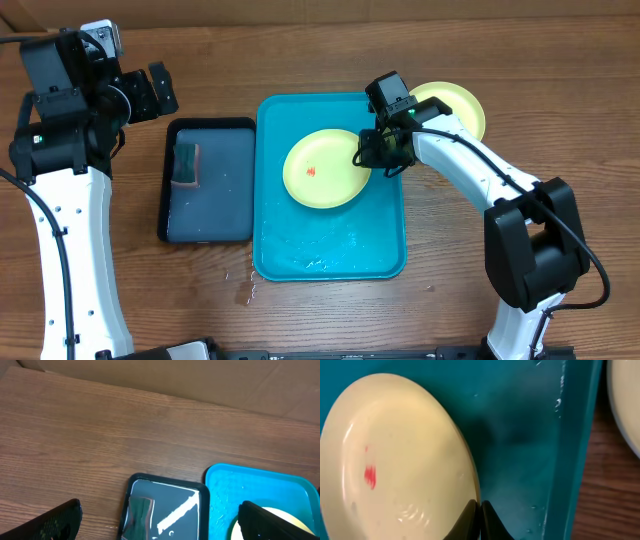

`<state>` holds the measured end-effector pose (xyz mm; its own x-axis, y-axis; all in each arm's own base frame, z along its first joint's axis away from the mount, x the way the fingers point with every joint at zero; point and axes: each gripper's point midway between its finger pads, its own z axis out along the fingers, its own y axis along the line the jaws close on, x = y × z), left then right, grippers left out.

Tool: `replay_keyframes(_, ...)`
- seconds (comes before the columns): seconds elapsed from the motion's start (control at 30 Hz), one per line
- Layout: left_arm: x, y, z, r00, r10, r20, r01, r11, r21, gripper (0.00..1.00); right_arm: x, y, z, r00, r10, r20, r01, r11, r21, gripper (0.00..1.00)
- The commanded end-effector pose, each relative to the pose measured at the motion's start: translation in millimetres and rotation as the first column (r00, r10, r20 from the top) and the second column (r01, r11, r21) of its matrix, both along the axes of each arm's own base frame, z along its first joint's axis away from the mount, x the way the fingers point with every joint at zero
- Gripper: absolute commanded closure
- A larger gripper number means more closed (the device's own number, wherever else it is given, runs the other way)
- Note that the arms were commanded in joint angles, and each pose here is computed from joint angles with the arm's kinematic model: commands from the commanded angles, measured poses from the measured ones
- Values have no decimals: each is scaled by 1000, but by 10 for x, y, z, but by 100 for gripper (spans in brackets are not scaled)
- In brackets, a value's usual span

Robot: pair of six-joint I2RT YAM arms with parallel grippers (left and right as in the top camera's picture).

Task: Clean dirty plates on tray and stack at the side
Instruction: 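Drag the yellow plate down toward the teal tray's center with the right gripper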

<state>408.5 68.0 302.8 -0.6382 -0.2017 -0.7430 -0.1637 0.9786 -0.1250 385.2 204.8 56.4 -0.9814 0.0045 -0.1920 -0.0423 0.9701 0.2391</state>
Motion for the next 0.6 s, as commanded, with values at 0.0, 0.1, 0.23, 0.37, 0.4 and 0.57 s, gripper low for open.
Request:
replay_keyframes(0.0,23,-30,2,1000,1,2,0,1000,-18,0,-75,121,100,1000,12,-27,-10,997,79,92)
replay_keyframes(0.1,23,-30,2,1000,1,2,0,1000,-18,0,-119,96,86,999,-6,-52,9,997,71,86)
replay_keyframes(0.23,23,-30,2,1000,1,2,0,1000,-18,0,-149,82,75,998,-6,-64,10,998,65,50)
replay_keyframes(0.37,23,-30,2,1000,1,2,0,1000,-18,0,-142,86,77,998,-5,-61,10,998,67,0)
replay_keyframes(0.4,23,-30,2,1000,1,2,-1,1000,-18,0,-141,86,77,998,-5,-61,9,998,67,0)
replay_keyframes(0.57,23,-30,2,1000,1,2,-1,1000,-18,0,-160,76,72,998,-5,-69,10,998,62,0)
